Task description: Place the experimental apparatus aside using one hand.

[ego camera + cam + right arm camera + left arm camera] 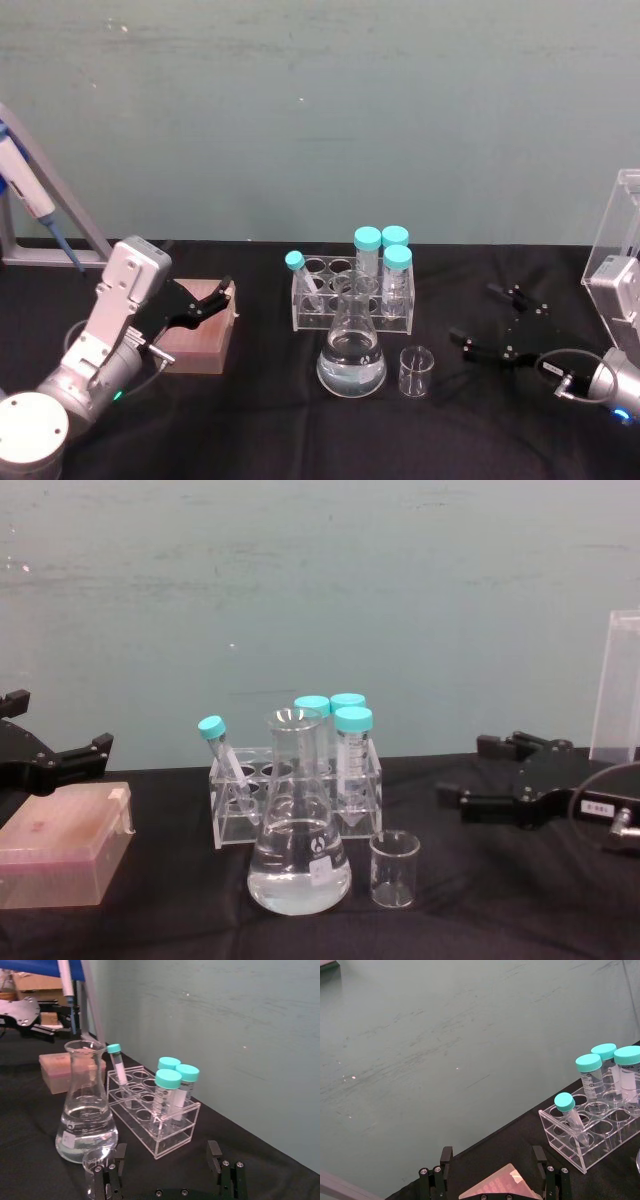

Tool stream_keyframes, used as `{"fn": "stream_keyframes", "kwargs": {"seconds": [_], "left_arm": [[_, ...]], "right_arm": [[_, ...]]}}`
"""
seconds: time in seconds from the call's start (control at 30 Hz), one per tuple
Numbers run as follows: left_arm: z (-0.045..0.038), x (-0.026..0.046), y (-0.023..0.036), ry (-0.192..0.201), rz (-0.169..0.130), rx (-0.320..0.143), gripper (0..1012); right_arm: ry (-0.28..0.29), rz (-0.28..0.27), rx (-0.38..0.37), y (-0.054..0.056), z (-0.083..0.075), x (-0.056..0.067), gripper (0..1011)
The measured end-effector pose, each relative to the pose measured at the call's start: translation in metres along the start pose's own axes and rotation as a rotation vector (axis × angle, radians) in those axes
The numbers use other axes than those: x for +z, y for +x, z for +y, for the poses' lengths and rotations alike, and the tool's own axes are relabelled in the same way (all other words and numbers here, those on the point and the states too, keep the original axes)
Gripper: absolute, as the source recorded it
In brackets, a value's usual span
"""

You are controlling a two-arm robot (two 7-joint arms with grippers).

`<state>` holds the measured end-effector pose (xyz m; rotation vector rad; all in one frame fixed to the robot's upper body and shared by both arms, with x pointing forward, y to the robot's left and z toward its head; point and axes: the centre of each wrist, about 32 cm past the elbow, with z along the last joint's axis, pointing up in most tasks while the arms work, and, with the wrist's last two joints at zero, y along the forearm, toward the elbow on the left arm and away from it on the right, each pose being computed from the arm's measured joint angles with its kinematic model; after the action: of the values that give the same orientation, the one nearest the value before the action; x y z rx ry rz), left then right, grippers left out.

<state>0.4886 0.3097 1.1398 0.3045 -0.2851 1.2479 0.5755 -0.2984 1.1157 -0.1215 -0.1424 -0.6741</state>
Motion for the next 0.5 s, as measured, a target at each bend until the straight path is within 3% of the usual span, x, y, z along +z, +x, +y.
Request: {"fn": "stream_keyframes", "kwargs": {"seconds": [0.5], "left_arm": [[0.0000, 0.0000, 0.0000, 0.000, 0.000, 0.000, 1000]], "right_arm": [[0.011, -0.023, 0.092, -0.0054, 0.0109, 0.0029, 1003]]}}
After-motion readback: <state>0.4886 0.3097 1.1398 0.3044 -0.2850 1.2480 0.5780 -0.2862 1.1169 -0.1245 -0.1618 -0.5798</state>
